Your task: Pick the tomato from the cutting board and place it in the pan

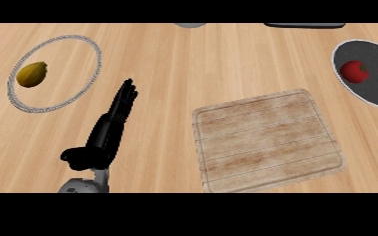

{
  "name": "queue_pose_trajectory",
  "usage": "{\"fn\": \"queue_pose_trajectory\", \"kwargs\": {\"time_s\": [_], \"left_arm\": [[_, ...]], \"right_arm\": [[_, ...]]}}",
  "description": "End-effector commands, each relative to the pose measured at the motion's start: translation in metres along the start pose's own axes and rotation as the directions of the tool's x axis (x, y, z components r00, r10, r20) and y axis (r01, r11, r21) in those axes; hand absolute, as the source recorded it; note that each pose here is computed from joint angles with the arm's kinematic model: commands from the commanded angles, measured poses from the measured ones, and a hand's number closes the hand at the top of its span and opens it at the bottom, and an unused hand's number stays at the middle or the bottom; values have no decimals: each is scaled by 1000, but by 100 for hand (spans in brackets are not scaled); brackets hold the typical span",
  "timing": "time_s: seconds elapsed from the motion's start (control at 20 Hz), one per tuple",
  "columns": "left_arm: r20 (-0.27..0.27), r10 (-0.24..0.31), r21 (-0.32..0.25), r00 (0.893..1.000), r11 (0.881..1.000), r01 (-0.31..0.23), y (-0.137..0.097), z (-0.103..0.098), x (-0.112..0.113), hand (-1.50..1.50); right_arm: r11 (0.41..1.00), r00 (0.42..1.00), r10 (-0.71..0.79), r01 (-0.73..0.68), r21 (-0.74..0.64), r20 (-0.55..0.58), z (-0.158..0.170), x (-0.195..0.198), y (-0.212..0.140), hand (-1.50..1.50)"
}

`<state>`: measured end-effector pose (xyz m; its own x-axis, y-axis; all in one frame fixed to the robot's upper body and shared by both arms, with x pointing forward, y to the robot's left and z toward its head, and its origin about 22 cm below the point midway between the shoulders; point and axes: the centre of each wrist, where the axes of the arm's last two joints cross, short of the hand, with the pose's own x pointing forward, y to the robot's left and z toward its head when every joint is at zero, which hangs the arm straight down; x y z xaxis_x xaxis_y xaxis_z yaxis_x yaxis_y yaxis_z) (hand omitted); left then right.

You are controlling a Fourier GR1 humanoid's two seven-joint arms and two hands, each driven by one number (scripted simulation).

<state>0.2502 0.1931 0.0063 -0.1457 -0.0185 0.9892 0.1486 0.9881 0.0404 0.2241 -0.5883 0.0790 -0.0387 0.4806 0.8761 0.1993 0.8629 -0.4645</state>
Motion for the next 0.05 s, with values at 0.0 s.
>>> {"fn": "queue_pose_trajectory", "kwargs": {"time_s": [0.0], "left_arm": [[-12,-4,-10,1000,1000,3,9,2,-1,0]], "right_arm": [[997,993,-49,41,66,110,0,5,-7,-150]]}}
